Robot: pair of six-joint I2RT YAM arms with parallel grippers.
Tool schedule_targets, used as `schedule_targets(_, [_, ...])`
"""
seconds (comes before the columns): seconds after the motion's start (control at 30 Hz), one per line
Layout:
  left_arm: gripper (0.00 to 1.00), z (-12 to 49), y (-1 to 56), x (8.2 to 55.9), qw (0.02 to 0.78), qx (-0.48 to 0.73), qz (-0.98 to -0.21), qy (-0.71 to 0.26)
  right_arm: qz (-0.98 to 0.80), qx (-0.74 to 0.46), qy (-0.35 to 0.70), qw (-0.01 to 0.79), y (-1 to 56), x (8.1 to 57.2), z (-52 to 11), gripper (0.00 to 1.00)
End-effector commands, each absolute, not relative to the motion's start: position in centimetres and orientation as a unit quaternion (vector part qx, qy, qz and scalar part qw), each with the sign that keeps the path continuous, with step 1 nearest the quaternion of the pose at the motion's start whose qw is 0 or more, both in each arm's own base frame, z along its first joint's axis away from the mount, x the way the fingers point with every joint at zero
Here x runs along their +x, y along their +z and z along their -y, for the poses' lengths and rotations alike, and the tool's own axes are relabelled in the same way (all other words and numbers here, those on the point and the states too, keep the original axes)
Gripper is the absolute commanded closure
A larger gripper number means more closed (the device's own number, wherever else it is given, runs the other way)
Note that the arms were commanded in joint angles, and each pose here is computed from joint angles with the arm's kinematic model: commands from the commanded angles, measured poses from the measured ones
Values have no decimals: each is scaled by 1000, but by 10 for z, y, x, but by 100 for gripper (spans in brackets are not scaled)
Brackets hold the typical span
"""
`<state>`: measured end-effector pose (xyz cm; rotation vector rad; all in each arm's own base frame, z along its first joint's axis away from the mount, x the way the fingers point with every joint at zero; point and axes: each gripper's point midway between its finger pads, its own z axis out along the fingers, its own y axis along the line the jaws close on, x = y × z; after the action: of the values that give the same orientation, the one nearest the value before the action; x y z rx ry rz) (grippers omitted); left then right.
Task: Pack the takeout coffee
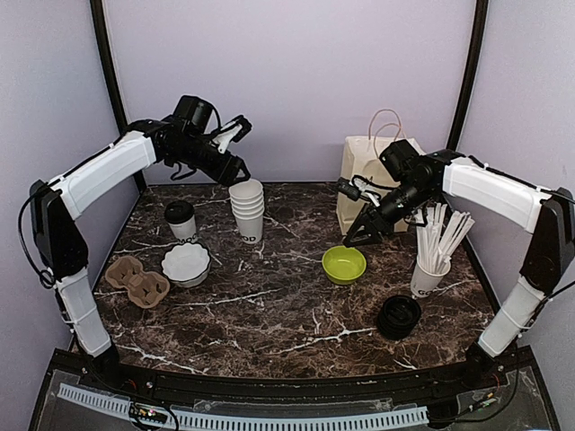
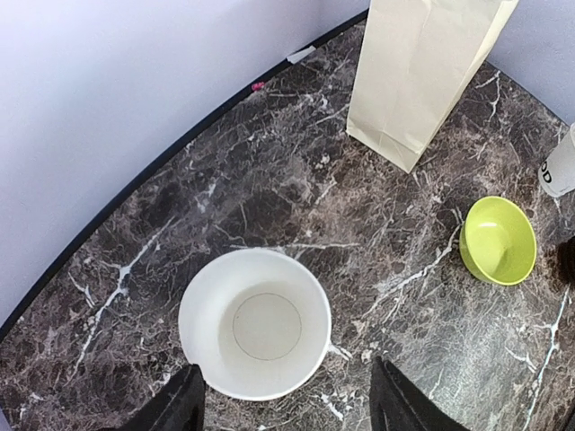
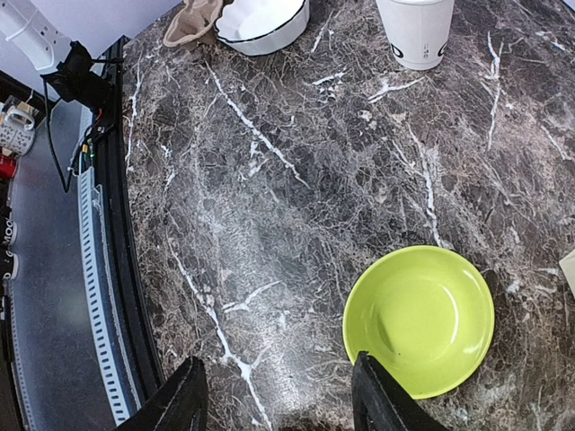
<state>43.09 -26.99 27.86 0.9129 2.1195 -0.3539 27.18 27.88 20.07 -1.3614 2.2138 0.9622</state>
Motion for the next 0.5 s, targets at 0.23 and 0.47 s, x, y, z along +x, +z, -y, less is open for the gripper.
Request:
schedule_targets(0.23, [38, 298, 244, 436, 342, 386, -842, -157, -780, -487, 344, 191, 202, 270, -277, 45])
schedule_targets(0.47, [46, 305, 228, 437, 317, 398, -849, -140, -778, -490, 345, 189, 201, 268, -277, 46])
